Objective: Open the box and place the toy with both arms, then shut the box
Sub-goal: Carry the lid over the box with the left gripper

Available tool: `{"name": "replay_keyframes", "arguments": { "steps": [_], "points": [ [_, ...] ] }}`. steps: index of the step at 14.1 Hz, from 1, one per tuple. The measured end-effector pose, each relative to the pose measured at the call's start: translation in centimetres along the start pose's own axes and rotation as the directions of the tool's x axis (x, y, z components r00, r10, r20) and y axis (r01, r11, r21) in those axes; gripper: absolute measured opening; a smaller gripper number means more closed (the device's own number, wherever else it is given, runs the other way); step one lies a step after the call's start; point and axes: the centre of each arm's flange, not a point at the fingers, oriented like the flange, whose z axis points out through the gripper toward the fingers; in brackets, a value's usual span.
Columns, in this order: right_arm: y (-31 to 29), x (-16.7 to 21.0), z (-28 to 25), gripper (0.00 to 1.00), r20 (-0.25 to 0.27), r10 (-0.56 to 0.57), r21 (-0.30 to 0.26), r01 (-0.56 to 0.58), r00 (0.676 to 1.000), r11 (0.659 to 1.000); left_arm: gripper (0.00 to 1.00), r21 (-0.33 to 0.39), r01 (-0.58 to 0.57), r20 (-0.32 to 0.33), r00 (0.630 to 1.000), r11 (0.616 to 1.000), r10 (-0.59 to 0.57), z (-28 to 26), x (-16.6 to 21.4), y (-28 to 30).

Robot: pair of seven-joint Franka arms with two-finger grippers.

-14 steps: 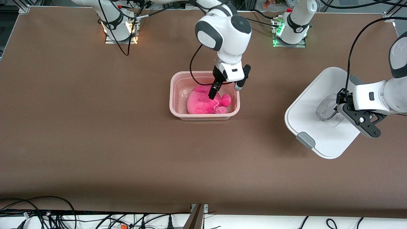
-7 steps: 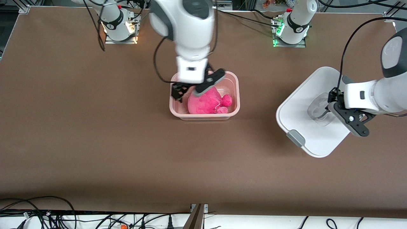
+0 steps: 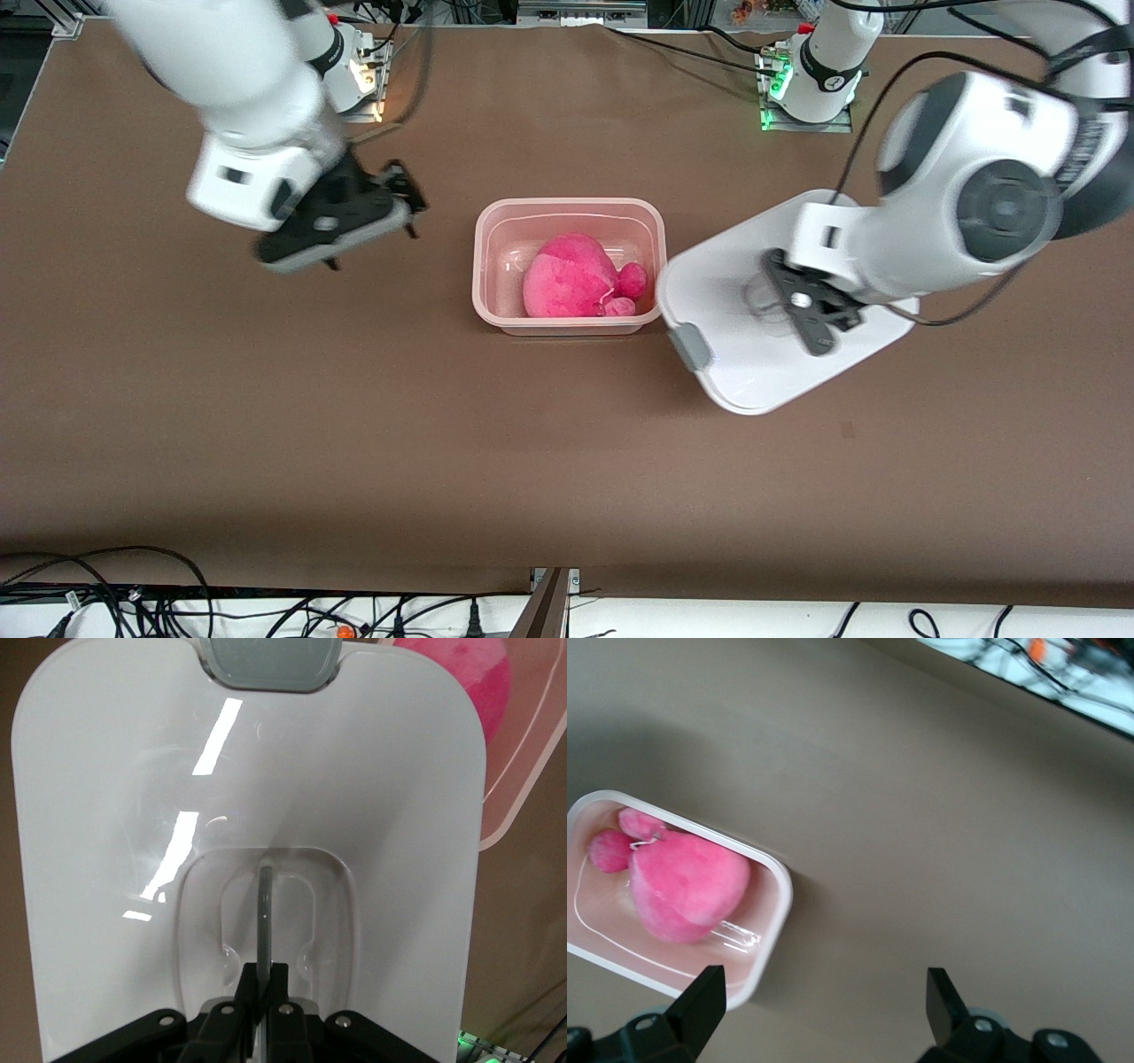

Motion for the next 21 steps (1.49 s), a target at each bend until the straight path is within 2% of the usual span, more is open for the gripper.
{"name": "replay_keyframes", "arguments": {
  "steps": [3, 6, 8, 11, 14, 17, 21],
  "points": [
    [6.3, -4.3, -1.7, 1.00, 0.028, 0.120, 0.042, -0.121, 0.992, 0.992, 0.07, 0.039, -0.133, -0.019, 0.991, 0.990, 0.134, 1.3, 6.3, 5.4],
    [12.1, -8.3, -1.4, 1.00, 0.070, 0.213, 0.072, -0.218, 0.975, 0.973, 0.07, 0.073, -0.264, -0.030, 0.963, 0.962, 0.267, 3.2, 12.2, 12.1],
    [14.1, -9.3, -0.5, 1.00, 0.092, 0.240, 0.044, -0.245, 0.966, 0.969, 0.07, 0.082, -0.337, -0.030, 0.940, 0.938, 0.340, 5.0, 15.2, 15.9],
    [14.9, -9.6, 0.7, 1.00, 0.107, 0.250, -0.001, -0.252, 0.962, 0.968, 0.07, 0.092, -0.418, -0.037, 0.906, 0.904, 0.422, 8.9, 18.5, 18.5],
    [15.2, -10.5, 0.1, 1.00, 0.091, 0.256, -0.015, -0.256, 0.962, 0.967, 0.07, 0.091, -0.457, -0.013, 0.888, 0.885, 0.460, 12.3, 20.2, 19.3],
    [14.7, -10.9, -0.7, 1.00, 0.074, 0.252, -0.013, -0.252, 0.965, 0.968, 0.07, 0.101, -0.481, 0.015, 0.876, 0.871, 0.482, 13.1, 20.6, 20.2],
    [14.9, -10.9, -0.5, 1.00, 0.066, 0.257, -0.014, -0.256, 0.964, 0.966, 0.07, 0.081, -0.487, 0.038, 0.874, 0.870, 0.485, 14.6, 20.6, 20.4]
  ]
}}
